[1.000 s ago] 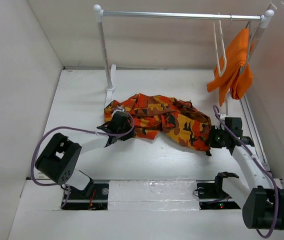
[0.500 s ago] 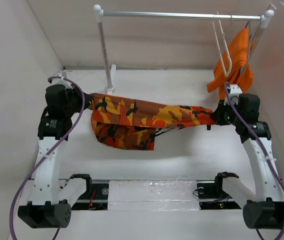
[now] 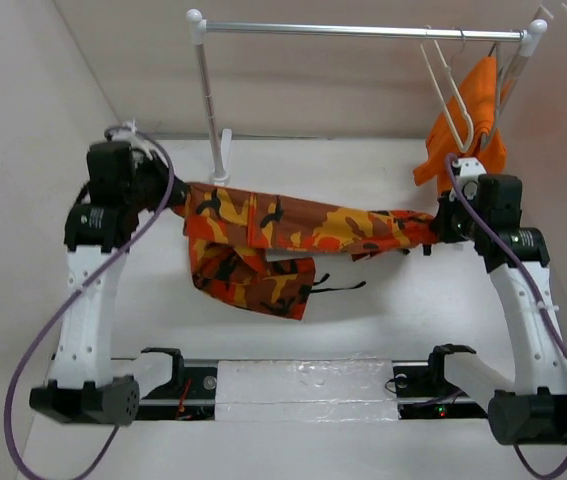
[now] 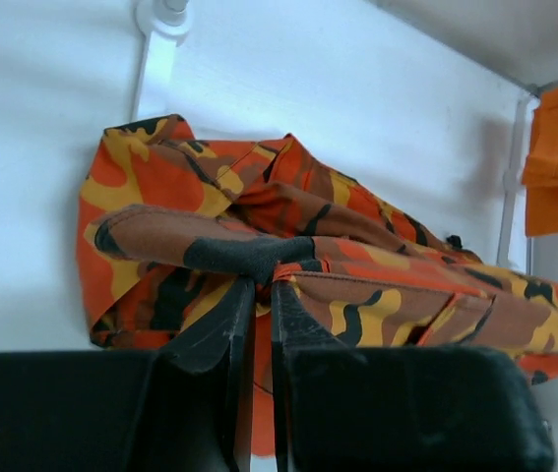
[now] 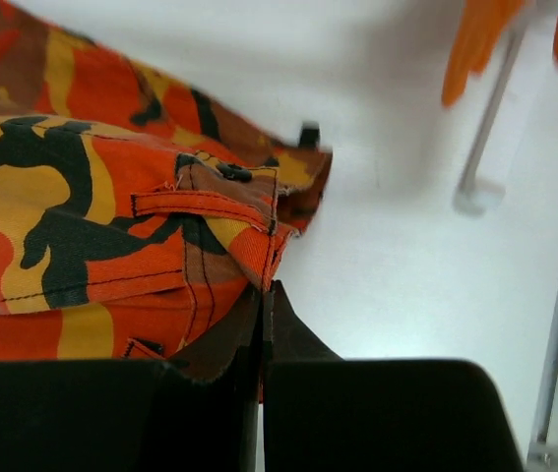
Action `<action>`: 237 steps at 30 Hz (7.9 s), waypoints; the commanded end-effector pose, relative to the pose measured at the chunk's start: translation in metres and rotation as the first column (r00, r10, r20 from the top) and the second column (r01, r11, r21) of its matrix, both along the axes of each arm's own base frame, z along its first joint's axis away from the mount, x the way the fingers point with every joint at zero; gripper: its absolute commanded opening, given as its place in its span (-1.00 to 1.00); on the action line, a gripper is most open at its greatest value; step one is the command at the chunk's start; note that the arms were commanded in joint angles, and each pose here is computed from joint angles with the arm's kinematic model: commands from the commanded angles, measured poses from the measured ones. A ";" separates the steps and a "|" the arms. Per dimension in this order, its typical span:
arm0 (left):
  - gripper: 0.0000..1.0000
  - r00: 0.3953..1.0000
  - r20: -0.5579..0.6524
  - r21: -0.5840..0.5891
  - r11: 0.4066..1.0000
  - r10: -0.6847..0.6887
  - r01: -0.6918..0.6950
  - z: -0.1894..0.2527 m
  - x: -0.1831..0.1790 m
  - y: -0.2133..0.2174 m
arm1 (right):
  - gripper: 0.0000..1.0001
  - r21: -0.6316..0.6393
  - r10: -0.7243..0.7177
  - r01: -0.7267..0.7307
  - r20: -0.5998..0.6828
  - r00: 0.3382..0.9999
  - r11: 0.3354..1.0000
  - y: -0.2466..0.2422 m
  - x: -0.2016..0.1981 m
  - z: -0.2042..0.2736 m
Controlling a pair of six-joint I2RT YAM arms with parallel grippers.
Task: Place the trousers on the hanger
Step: Flatten out the trousers at the center of the board.
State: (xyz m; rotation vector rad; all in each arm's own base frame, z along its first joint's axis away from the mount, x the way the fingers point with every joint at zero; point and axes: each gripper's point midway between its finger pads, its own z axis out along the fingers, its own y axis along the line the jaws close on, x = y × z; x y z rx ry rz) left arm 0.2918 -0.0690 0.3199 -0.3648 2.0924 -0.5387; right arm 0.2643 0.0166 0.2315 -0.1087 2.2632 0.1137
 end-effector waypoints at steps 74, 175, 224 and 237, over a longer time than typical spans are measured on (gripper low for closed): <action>-1.00 0.834 0.313 0.041 0.871 0.455 -0.490 0.090 0.103 0.059 | -1.00 0.050 0.142 -0.151 0.144 0.979 0.987 0.037 -0.010 -0.002; 0.40 0.676 -0.445 0.427 0.803 0.588 -0.416 -0.292 0.129 0.162 | 0.24 0.118 0.247 -0.236 -0.089 0.965 0.964 0.038 -0.016 -0.128; 0.31 0.768 -0.501 0.172 0.915 0.400 -0.365 -0.265 -0.017 0.073 | 0.38 0.061 0.276 -0.277 0.031 0.961 0.959 0.043 -0.003 -0.083; -1.00 0.763 -0.562 0.173 0.947 0.319 -0.269 -0.288 -0.007 0.066 | 0.38 0.059 0.255 -0.257 0.037 0.966 0.965 0.041 -0.005 -0.084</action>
